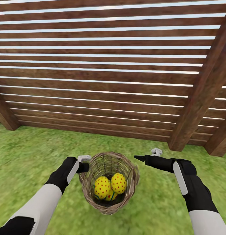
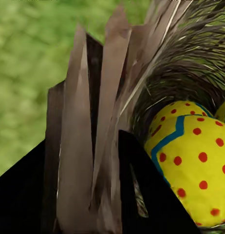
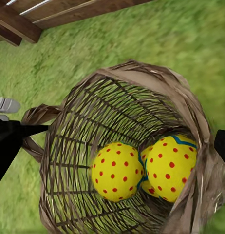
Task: Take the three Easter eggs out of the wicker basket on the lawn in the garden, then place them on the lawn next to a single tree (choose any tree) so that all three eggs are next to the same tree and none are left in the basket.
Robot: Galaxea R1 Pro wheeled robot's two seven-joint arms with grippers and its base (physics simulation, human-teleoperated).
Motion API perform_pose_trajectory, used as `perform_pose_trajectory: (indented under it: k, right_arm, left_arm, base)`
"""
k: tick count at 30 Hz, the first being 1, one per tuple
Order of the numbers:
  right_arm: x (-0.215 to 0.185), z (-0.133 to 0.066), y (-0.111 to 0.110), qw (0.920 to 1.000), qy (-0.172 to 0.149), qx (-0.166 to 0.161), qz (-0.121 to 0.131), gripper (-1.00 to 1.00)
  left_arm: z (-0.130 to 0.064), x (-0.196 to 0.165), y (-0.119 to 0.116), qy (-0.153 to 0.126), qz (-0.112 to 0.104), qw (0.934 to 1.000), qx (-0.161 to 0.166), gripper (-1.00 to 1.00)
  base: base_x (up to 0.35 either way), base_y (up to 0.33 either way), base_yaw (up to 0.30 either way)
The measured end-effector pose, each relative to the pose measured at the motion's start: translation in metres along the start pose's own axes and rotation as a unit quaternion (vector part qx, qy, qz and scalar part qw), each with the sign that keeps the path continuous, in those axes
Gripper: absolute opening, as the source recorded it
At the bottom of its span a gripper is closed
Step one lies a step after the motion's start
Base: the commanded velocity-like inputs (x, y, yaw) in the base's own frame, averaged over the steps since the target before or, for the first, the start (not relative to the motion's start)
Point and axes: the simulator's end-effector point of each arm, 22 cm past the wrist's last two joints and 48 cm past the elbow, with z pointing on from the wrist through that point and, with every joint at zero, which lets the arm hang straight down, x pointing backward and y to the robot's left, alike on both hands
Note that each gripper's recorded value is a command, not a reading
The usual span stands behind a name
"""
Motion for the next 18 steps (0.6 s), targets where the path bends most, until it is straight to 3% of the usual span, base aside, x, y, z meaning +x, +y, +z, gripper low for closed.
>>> perform_pose_trajectory:
  k: [8, 18]
  right_arm:
    - [0.000, 0.000, 0.000, 1.0000, 0.000, 0.000, 0.001, 1.00]
    - [-0.017, -0.007, 0.012, 1.0000, 0.000, 0.000, 0.000, 1.00]
  left_arm:
    - [0.000, 0.000, 0.000, -0.001, 0.001, 1.0000, -0.001, -1.00]
    - [-0.018, -0.015, -0.001, -0.001, 0.002, 1.0000, -0.002, -1.00]
  base:
    - [0.000, 0.000, 0.000]
    - [0.000, 0.000, 0.000]
